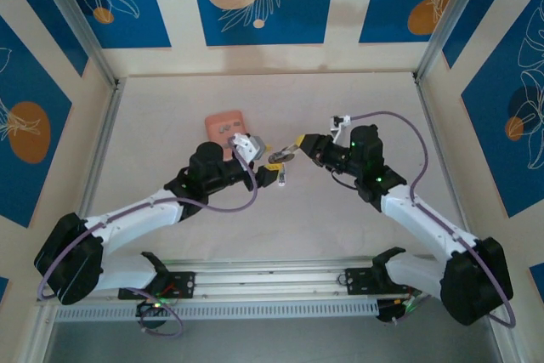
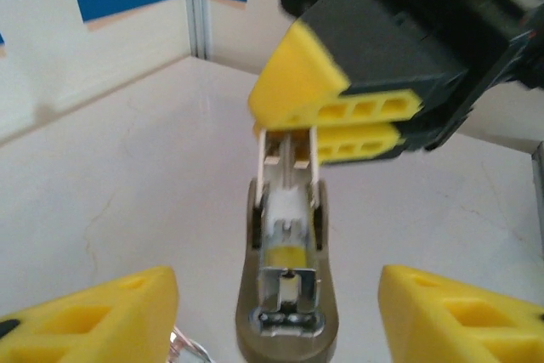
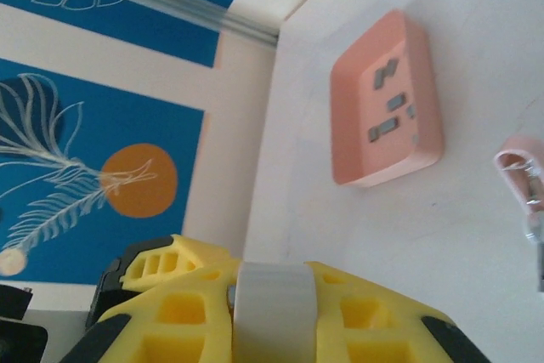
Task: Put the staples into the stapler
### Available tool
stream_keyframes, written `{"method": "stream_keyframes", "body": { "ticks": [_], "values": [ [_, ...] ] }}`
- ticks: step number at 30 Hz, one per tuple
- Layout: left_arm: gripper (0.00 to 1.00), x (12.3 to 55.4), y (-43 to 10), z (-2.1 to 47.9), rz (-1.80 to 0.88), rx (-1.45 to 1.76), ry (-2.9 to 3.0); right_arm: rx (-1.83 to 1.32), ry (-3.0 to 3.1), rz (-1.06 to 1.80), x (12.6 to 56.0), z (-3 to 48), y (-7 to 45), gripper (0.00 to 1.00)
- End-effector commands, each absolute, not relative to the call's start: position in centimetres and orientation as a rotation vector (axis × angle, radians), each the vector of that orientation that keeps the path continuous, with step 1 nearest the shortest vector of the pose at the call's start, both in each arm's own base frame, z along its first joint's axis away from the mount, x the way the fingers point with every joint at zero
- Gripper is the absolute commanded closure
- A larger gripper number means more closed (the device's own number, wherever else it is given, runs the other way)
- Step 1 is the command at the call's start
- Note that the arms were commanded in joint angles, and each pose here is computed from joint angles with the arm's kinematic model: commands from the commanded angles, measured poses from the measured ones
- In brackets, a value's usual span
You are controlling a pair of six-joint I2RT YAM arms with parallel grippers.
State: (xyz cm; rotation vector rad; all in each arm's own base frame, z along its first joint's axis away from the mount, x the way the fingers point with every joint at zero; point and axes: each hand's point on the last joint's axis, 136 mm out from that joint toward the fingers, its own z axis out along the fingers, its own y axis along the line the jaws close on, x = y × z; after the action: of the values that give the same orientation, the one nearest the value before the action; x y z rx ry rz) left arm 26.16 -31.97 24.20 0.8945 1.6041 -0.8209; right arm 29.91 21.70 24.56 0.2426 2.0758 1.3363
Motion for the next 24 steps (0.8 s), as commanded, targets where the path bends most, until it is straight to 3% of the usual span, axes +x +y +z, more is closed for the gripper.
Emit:
{"method": "stream_keyframes", "body": {
  "ticks": [1, 9, 24],
  "values": [
    [0.34, 26.1, -32.2, 24.9, -0.841, 0.886, 1.672, 0.089, 2.204, 0.970, 29.1, 22.3, 19.2, 0.87],
    [0.34, 25.1, -34.9, 22.7, -1.004, 1.011, 1.884, -0.335, 2.246, 0.897, 26.9, 21.3, 20.8, 0.87],
    [0.38, 24.0, -37.5, 20.5, -1.161, 1.074, 1.989, -0.357, 2.240, 1.095, 27.2, 21.6, 23.4, 0.87]
  ]
}}
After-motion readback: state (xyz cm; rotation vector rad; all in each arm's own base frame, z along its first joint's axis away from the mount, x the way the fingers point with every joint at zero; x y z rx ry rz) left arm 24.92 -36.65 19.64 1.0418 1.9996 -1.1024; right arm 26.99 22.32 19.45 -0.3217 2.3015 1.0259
